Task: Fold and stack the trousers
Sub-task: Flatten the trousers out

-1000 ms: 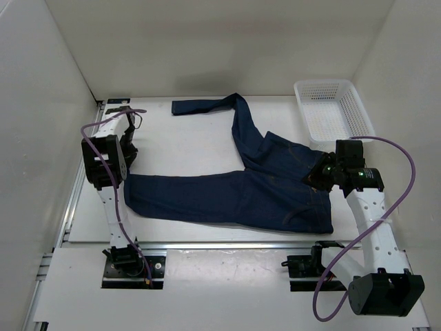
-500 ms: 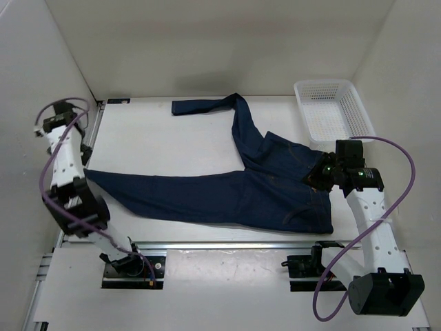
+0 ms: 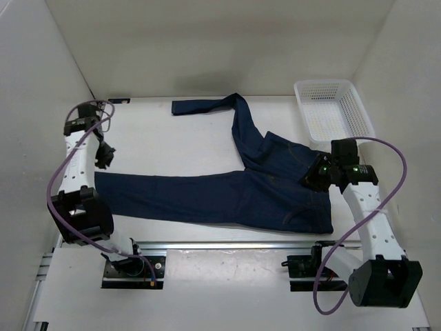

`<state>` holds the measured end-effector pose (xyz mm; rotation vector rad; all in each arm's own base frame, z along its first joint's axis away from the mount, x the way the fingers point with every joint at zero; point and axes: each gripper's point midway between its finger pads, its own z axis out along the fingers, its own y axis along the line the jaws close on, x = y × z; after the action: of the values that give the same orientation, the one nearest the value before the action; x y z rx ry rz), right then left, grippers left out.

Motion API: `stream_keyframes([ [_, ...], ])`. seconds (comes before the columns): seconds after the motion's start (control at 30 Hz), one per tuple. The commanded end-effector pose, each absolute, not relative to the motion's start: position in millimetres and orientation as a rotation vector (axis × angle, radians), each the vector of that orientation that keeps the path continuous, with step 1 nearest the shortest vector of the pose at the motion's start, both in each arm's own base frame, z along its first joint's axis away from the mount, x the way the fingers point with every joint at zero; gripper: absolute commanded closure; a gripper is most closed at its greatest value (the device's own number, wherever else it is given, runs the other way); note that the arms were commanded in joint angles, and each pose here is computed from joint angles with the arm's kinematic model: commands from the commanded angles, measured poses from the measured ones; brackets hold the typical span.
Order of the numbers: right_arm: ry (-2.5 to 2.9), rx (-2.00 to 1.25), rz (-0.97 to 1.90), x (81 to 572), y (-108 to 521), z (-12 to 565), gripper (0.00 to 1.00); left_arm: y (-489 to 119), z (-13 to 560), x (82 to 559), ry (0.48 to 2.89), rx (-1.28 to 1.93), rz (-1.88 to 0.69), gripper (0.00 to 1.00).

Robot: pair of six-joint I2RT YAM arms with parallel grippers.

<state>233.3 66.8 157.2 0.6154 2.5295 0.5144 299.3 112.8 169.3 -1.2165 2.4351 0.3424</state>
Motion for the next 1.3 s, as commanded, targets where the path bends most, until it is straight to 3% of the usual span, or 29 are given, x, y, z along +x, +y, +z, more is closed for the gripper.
stream_keyframes([
  [0.0, 2.556, 0.603, 0.594, 240.7, 78.5, 138.6, 0.74, 62.9, 152.4, 305.7, 2.547, -1.063, 0.161, 0.75],
  [0.3, 2.662, 0.768, 0.511, 249.6, 78.8, 70.9, 0.66, -31.1, 79.5, 277.9, 2.796, -0.829, 0.101, 0.74],
  [0.47, 2.738, 0.645, 0.4, 235.5, 104.1, 56.2, 0.66, -35.7, 51.7, 268.6, 2.878, -0.79, 0.184, 0.73],
  [0.67, 2.882, 0.434, 0.255, 182.1, 156.8, 25.2, 0.66, -30.3, 28.4, 257.1, 2.928, -0.821, 0.267, 0.73],
  [0.8, 2.944, 0.36, 0.162, 154.0, 167.3, 12.7, 0.66, -37.6, 26.8, 280.3, 2.93, -0.772, 0.24, 0.73],
  [1.1, 2.92, 0.288, -0.112, 110.8, 141.8, 21.7, 0.7, -34.8, 16.7, 307.0, 2.942, -0.758, 0.282, 0.73],
  [1.27, 2.773, 0.239, -0.021, 131.0, 149.3, 68.4, 0.74, -36.7, 58.5, 313.3, 2.865, -0.725, 0.235, 0.73],
])
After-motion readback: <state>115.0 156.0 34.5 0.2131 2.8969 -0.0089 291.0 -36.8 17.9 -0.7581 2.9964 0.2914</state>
